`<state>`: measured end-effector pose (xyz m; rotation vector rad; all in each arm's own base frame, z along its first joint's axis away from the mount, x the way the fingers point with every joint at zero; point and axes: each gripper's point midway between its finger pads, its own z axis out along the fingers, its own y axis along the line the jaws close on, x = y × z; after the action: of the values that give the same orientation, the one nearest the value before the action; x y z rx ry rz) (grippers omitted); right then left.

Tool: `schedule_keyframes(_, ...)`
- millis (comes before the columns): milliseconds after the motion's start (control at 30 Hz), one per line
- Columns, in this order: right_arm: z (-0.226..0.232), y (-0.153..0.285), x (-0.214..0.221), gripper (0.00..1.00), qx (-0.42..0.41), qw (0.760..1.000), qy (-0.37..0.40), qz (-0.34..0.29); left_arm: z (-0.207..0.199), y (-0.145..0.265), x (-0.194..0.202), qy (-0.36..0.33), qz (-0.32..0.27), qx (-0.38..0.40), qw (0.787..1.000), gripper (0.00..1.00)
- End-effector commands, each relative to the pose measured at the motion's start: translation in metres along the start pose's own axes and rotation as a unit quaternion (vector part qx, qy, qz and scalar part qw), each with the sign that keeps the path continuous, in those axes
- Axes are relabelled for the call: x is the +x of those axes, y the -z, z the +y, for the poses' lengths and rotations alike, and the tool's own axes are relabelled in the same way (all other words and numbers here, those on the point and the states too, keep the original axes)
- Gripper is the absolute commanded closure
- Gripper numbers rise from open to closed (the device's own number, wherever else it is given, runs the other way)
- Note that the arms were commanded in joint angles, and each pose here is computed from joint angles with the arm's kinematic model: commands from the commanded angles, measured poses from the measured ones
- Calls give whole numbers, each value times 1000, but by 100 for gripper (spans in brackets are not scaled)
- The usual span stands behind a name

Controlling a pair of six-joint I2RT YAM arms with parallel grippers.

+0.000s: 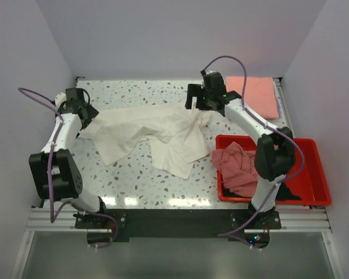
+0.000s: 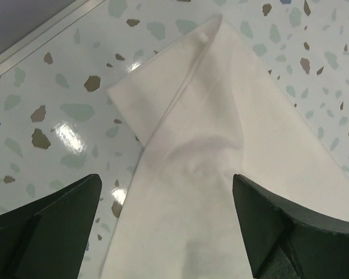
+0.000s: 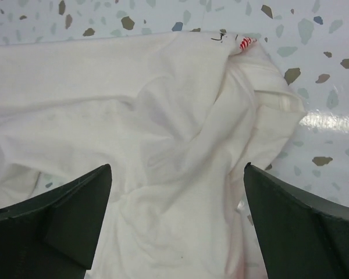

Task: Fold and stack the t-shirts
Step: Flatten the tshirt out

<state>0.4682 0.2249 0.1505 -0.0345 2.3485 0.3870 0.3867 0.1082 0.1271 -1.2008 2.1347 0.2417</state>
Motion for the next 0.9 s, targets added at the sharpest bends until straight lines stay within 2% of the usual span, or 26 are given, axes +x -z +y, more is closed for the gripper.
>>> schedule_keyframes(0,8,44,-20,1,-26,998,-14,-58,9,21,20,18,12,44,999,0)
schedule_keyframes(167,2,79,5,1,-43,995,-37,-80,48,38,82,35,52,64,996,0)
schedule_keyframes(300,-1,108,15,1,-54,992,-47,-100,64,43,129,31,100,94,990,0)
schedule_keyframes(400,-7,117,28,1,-52,993,-47,-95,80,46,151,23,121,80,989,0)
schedule_keyframes(567,-6,129,36,1,-69,992,-43,-100,84,43,162,15,129,77,989,1)
schedule_keyframes(633,-8,132,42,1,-69,992,-44,-100,82,40,168,7,143,74,987,7)
schedule_keyframes(667,-9,133,46,1,-67,992,-45,-95,80,38,169,1,149,74,986,16)
schedule_keyframes(700,-10,133,46,1,-67,992,-46,-96,81,38,169,0,147,72,986,16)
schedule_keyframes(733,-12,131,50,1,-63,993,-45,-93,82,36,170,-2,152,66,986,26)
schedule_keyframes(800,-16,130,55,1,-56,993,-48,-88,78,35,169,-6,151,68,986,32)
schedule_keyframes(833,-16,130,56,1,-56,993,-49,-88,77,34,169,-8,152,68,986,39)
schedule_keyframes(867,-16,131,56,1,-56,993,-49,-89,75,34,168,-9,151,71,986,41)
